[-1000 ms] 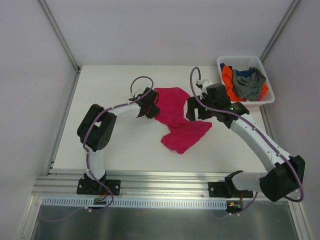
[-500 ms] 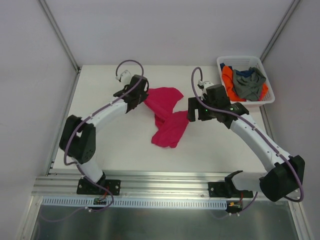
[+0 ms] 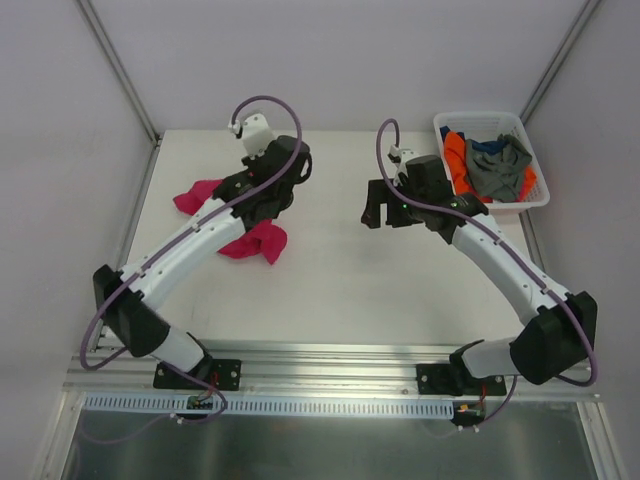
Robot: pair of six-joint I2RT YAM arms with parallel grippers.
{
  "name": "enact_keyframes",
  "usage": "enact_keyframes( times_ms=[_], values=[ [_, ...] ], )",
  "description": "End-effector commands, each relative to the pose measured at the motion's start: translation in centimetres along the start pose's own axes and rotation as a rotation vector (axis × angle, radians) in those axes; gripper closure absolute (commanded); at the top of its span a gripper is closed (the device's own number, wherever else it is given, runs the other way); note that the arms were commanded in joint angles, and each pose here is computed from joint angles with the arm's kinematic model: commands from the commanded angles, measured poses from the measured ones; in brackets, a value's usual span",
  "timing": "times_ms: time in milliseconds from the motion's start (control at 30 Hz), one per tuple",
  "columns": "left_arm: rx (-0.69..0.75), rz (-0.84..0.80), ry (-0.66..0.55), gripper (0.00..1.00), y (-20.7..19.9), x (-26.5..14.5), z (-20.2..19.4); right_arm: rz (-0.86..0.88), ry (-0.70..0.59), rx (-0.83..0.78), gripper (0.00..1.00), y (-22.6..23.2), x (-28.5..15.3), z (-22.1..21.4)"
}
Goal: Fold and stack the t-shirts
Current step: Flatten the tshirt out
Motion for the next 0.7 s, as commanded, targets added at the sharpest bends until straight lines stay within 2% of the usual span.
enact_keyframes(
  times_ms=[0,67,233,300,333,433,533,667],
  values=[
    [0.098,0.140,0.050,1.00,1.4,1.4,0.6,0.102,-0.016,-0.006,0.13,2.5,0.6,0.9],
    [0.069,0.117,0.105,1.00,2.0,1.7,0.6,0.195,-0.009,-0.052,0.13,4.8,1.3,0.4],
    [-0.039,0.113,0.077,1.00,6.2,0.0,3.8,0.333,-0.014,-0.125,0.13,9.6,4.6,-0.3],
    [-0.048,0.096,0.103,1.00,7.1,-0.5,3.3,0.352,0.041,-0.209,0.14,11.4,7.5,-2.4],
    [-0.063,0.090,0.101,1.00,7.9,-1.3,3.3,0.369,0.014,-0.261,0.14,12.8,7.9,-1.6],
    [-0.087,0.143,0.228,1.00,11.0,-1.3,-2.4,0.362,0.043,-0.357,0.15,14.1,11.5,-3.2],
    [-0.157,0.168,0.327,1.00,13.7,-1.5,-6.3,0.305,0.061,-0.411,0.16,13.0,14.7,-3.8],
    [-0.127,0.178,0.338,1.00,14.9,-2.2,-7.5,0.206,0.024,-0.430,0.17,12.0,17.5,-2.8]
  ],
)
Point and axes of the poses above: each gripper's point midway between its finger pads, its own x axis out along the fingers, its own y axis along the line the jaws close on, z = x × y, the point moved 1 cm from there along -x, back along the fingers, and after that the axes turned 14 degrees about x, right-handed, at the moved point
